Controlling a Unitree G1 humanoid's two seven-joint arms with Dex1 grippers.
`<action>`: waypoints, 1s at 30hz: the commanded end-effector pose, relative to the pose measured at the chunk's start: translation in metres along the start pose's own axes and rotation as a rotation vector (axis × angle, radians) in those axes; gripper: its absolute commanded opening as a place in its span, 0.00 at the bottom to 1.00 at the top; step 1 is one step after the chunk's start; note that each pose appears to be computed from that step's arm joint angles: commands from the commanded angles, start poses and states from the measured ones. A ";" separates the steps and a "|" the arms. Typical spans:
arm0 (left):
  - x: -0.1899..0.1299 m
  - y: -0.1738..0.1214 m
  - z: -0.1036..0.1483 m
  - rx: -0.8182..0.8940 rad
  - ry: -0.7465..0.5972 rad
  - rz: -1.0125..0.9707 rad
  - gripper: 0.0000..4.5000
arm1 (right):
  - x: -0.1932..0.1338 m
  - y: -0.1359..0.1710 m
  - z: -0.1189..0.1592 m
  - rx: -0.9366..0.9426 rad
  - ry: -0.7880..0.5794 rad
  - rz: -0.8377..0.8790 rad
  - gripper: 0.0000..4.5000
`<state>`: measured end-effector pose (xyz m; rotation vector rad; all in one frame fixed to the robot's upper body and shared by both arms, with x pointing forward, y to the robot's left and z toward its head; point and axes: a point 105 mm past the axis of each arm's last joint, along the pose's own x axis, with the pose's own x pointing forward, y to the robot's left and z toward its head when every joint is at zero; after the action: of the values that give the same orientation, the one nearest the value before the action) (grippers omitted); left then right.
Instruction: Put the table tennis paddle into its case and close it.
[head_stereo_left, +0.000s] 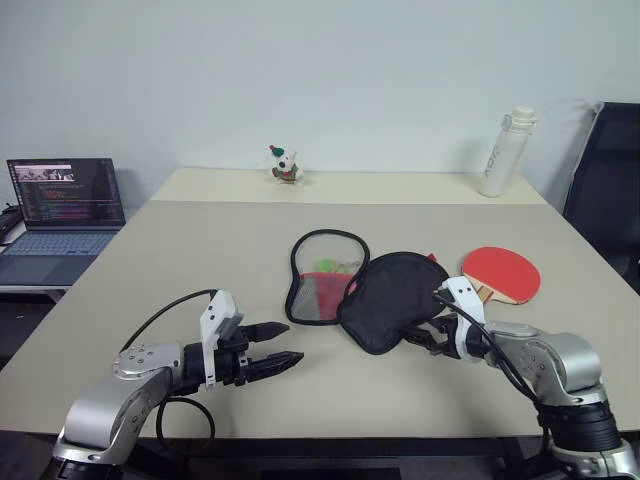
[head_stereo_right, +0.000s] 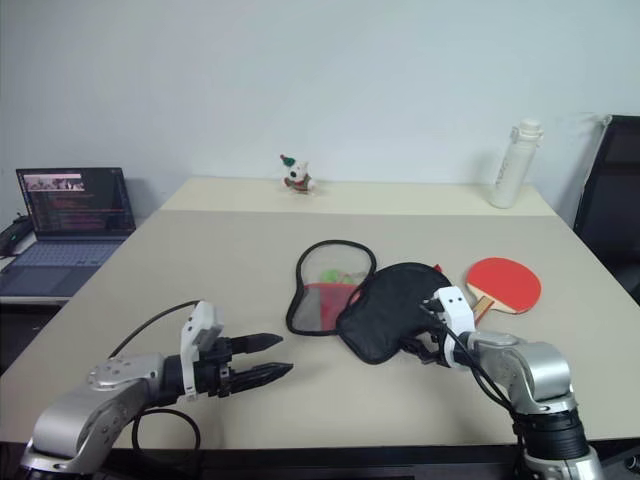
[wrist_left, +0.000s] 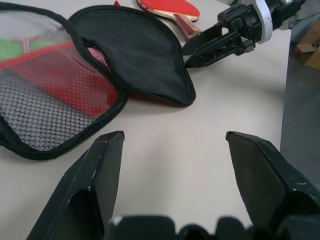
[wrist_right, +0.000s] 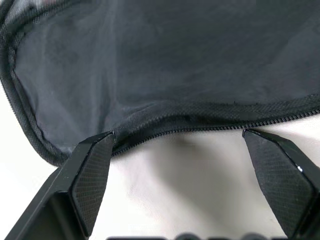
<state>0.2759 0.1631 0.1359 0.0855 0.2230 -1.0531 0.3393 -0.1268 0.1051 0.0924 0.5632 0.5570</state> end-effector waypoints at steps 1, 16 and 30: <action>-0.004 0.004 0.011 0.040 -0.032 0.016 0.78 | 0.007 0.016 0.024 0.009 -0.093 0.050 1.00; -0.005 0.010 0.016 0.099 -0.032 0.025 0.79 | 0.018 0.029 0.029 0.134 -0.015 0.159 0.23; -0.006 0.011 0.024 0.163 -0.004 0.020 0.79 | -0.007 -0.014 0.028 -0.086 0.207 0.201 0.01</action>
<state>0.2864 0.1711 0.1475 0.1851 0.1771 -1.0343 0.3525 -0.1451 0.1181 0.0361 0.7755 0.7469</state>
